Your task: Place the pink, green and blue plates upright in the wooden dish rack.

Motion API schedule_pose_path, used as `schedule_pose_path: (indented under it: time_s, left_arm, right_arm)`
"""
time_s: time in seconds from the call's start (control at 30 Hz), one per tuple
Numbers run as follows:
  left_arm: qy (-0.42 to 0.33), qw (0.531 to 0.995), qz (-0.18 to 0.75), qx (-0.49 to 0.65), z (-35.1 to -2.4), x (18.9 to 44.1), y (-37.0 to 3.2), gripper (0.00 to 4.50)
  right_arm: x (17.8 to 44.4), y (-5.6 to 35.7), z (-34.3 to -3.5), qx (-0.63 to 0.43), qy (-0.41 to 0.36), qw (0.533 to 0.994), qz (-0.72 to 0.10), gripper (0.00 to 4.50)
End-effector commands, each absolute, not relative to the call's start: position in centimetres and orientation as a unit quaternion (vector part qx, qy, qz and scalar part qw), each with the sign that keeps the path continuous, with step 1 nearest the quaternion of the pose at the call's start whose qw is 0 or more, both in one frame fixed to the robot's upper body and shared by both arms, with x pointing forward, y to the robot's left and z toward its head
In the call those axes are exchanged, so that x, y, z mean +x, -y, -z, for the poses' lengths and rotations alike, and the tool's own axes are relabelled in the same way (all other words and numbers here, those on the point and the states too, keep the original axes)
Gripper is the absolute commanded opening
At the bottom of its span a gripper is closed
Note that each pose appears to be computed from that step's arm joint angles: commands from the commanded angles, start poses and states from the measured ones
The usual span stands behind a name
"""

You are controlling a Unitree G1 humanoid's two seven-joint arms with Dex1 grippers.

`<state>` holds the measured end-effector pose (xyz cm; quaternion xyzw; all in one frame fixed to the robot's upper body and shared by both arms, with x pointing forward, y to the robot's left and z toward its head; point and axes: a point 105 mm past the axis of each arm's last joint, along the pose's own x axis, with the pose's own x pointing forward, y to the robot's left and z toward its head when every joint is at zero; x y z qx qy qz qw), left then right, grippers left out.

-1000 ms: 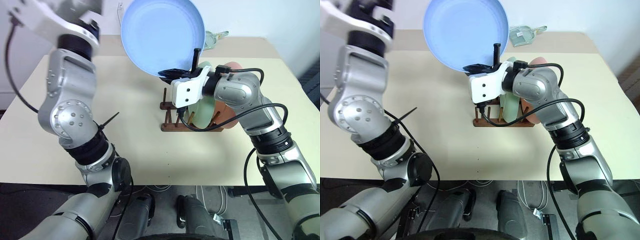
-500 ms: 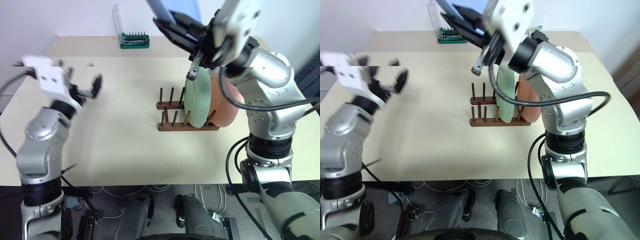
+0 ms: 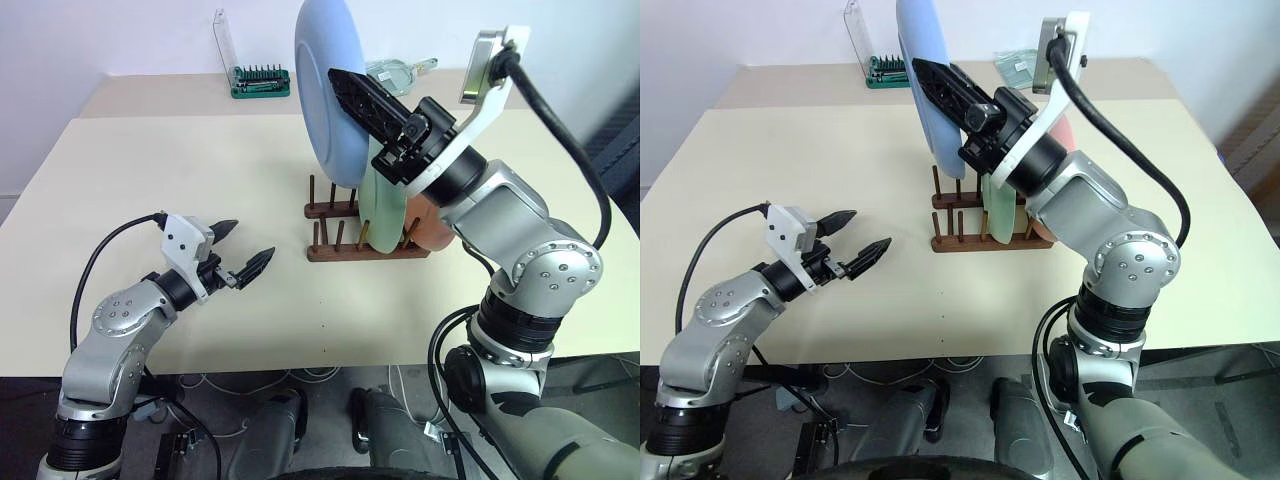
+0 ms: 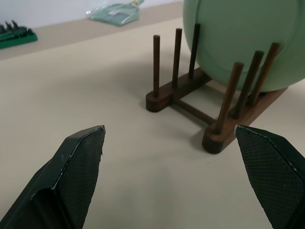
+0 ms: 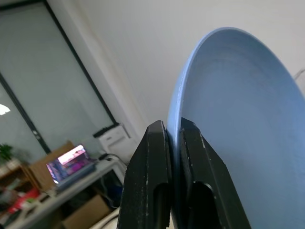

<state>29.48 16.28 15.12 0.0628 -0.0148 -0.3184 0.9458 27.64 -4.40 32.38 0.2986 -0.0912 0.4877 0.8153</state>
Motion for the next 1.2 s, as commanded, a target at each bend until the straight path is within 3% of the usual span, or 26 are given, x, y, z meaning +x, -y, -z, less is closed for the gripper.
schedule_pose_path:
  time_s: [0.03,0.3,1.2]
  left_arm:
    - [0.03,0.949,0.307,0.07,-15.3,29.7,-16.7,4.47]
    - [0.031,0.95,0.302,0.069,-15.1,29.6,-16.5,4.47]
    - [0.036,0.947,0.313,0.057,-15.3,29.0,-15.9,4.47]
  right_arm:
    - [26.4,3.8,-32.5,0.341,0.071,0.798,-0.492,0.0]
    - [27.2,3.7,-31.5,0.368,0.024,0.809,-0.457,0.0]
    - [30.5,4.9,-29.7,0.418,-0.025,0.832,-0.363,0.0]
